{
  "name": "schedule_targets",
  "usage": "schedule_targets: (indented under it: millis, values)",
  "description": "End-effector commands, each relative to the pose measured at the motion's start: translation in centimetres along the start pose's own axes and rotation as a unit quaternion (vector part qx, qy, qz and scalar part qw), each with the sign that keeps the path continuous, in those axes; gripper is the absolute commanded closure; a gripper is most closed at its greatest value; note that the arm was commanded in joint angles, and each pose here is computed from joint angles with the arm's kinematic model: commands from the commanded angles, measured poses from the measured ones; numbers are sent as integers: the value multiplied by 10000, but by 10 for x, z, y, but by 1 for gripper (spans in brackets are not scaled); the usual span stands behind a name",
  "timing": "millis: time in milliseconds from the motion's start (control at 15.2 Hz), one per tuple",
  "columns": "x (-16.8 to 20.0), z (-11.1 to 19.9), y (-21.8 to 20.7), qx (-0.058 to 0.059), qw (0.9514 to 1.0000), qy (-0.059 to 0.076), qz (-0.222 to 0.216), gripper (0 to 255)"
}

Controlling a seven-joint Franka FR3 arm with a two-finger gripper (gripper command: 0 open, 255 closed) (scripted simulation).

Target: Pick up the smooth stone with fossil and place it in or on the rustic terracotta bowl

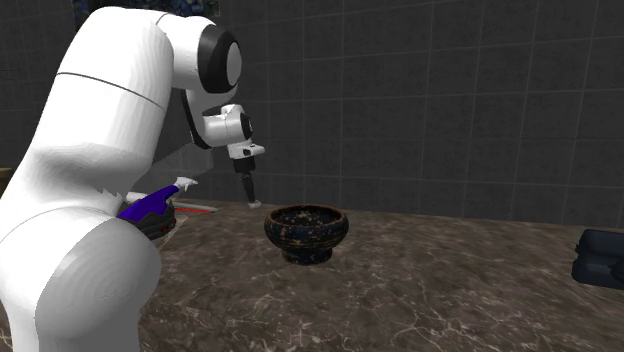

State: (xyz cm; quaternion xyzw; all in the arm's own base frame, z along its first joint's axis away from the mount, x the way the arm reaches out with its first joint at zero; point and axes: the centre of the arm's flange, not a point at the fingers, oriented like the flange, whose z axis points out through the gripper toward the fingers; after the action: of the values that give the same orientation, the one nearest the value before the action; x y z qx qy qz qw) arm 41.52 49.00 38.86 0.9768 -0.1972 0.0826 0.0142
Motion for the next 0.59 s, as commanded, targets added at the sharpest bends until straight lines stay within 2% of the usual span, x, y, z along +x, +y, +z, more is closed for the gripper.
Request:
schedule_targets:
  millis: [0,264,528]
  values:
    - [-1,10,1,8,10000,36,46,0]
    - [-1,28,1,8,10000,36,46,0]
    - [-1,28,1,8,10000,36,46,0]
